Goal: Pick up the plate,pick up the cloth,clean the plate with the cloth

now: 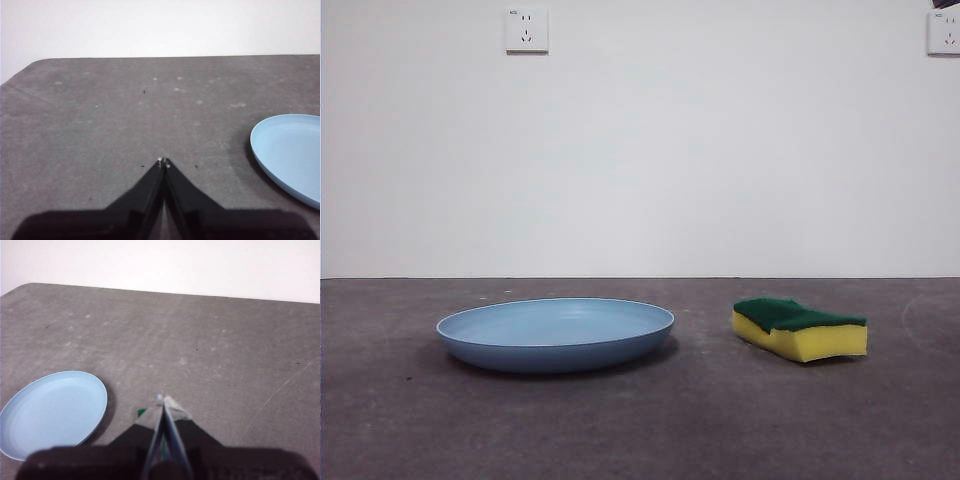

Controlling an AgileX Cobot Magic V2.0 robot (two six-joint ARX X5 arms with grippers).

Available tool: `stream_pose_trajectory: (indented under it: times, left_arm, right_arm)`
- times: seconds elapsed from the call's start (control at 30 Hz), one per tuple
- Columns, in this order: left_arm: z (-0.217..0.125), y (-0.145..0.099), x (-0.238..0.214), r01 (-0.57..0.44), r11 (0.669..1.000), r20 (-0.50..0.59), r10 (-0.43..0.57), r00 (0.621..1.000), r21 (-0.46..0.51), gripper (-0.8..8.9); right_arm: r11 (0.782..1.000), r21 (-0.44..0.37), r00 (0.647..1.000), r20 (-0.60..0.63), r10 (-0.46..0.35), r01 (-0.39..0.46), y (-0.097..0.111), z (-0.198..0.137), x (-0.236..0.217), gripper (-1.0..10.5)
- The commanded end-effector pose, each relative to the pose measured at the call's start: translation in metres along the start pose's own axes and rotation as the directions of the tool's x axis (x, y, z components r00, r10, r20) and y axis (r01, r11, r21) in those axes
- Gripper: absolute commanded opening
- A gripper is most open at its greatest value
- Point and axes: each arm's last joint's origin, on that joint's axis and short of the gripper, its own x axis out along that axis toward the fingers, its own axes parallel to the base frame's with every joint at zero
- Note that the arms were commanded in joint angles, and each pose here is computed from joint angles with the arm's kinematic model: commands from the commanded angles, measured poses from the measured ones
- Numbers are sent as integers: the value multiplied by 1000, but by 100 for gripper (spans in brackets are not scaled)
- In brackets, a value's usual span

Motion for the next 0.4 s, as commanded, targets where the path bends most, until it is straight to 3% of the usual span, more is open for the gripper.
stream_pose_trajectory:
  times: [0.03,0.4]
  left_arm:
    - [-6,0,1,-3,1000,-26,3,1000,0,-3]
    - [-7,0,1,-3,1000,-35,2,999,-26,-3]
  right_arm:
    - [1000,9,1000,2,-2,2,0,-2,1,-1]
    - [1000,9,1000,2,-2,2,0,-2,1,-1]
